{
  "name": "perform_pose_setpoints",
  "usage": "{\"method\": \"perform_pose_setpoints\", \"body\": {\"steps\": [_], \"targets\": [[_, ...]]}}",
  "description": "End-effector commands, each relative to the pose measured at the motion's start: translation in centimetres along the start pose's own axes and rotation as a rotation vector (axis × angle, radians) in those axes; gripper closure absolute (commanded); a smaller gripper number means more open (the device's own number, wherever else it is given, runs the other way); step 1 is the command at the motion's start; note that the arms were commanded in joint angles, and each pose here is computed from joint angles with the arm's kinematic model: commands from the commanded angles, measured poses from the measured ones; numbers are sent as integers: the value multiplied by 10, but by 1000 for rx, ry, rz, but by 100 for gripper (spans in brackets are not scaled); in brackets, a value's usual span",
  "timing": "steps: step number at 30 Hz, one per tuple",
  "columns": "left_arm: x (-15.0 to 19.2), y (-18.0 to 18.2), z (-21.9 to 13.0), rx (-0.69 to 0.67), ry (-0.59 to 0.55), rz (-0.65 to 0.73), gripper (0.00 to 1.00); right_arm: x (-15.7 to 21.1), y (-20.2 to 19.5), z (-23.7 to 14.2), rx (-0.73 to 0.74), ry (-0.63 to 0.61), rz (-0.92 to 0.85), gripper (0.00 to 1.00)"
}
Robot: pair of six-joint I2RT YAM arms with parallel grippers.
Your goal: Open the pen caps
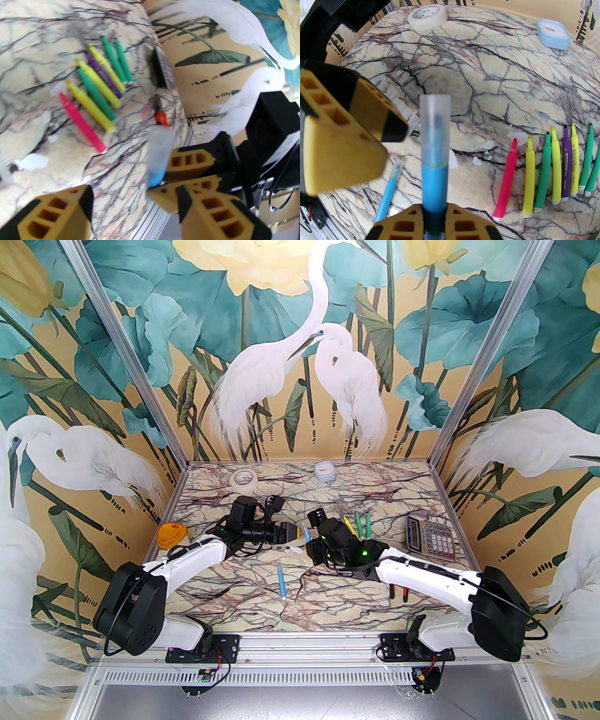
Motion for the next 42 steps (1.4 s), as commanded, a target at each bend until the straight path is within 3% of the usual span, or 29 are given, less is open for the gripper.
{"method": "perform_pose_setpoints", "body": {"steps": [1,11,20,30,36,42], "targets": [[-5,-13,4,61,17,26,37,-3,2,-4,-29,-29,-17,90],[-8,-17,12,72,29,26,53,-4,9,-5,-82,-30,-43,90],[-10,-15,11,45,14,35,59,-1,11,-2,-99,-15,-51,90],[-10,-14,12,41,16,31,77,1,10,-1,-98,-5,-57,89],[-11,-15,13,48,21,25,87,3,7,3,-73,-5,-52,64],[-11,-20,13,87,37,13,91,7,6,12,-67,-1,-44,59]]}}
Point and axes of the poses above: each hand's point on the last joint's axis, 136 mm out from that joint toward the fingers, its own z axis out along the fingers, its own y axis along the line the jaws close on, x = y × z, the point moved 6 cm from there along -z, back along the fingers, and after that the axes turned 12 degrees about -z, right-handed, at the moved point
